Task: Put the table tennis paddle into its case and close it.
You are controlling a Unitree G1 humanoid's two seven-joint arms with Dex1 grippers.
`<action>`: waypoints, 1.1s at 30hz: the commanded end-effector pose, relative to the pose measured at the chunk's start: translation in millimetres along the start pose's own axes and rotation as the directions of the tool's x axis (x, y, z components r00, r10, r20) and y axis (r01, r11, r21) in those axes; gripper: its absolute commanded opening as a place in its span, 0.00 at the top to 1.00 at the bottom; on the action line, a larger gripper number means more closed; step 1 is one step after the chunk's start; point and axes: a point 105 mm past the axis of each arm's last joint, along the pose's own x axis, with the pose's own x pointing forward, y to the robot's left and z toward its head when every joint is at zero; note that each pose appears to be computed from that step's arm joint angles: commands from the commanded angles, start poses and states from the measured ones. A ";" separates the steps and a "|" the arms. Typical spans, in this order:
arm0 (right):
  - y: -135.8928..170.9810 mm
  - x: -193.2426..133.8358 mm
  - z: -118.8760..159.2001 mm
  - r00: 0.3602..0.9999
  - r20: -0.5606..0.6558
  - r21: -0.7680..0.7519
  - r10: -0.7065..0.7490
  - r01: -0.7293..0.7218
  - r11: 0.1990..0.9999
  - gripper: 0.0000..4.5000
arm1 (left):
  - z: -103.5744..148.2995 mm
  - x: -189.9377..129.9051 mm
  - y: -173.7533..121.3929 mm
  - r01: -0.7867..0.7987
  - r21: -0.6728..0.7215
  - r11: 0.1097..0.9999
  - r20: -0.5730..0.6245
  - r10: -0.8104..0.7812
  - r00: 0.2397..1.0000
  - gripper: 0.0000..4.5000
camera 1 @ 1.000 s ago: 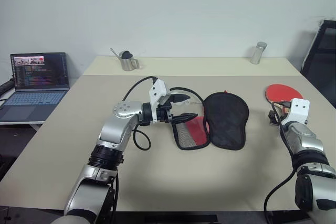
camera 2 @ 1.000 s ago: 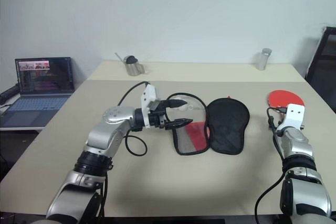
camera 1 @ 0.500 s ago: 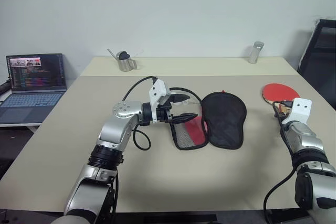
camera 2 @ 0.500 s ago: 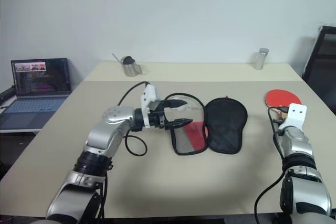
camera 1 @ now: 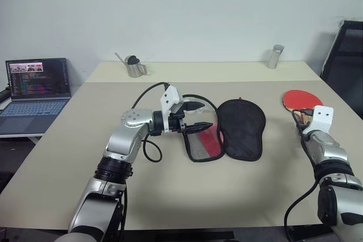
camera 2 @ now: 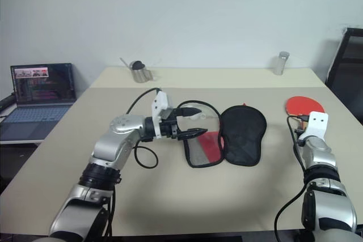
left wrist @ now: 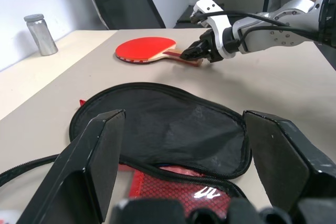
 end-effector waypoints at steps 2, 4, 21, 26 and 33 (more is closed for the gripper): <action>4.3 1.1 4.7 1.000 -0.009 -0.010 0.001 -0.001 1.000 0.26 | 14.7 -1.8 1.1 0.003 0.058 0.998 0.026 -0.005 1.000 0.13; 3.0 1.2 4.6 1.000 -0.009 -0.014 -0.010 0.010 1.000 0.26 | 14.8 -1.8 1.1 0.003 0.059 0.998 0.026 -0.005 1.000 0.13; 5.9 -11.4 9.0 0.996 -0.025 -0.109 0.087 -0.090 0.990 0.67 | 12.2 -5.6 0.6 0.006 0.058 0.998 0.018 -0.007 1.000 0.13; 5.5 -58.6 -0.9 0.976 -0.109 -0.205 0.190 -0.209 0.956 0.67 | 10.5 -11.6 -1.3 0.011 0.048 0.999 0.015 -0.012 1.000 0.13; 10.7 -144.4 -25.0 0.929 -0.250 -0.230 0.273 -0.330 0.915 0.67 | 8.0 -7.4 -6.1 0.040 0.034 0.999 0.022 -0.041 0.999 0.13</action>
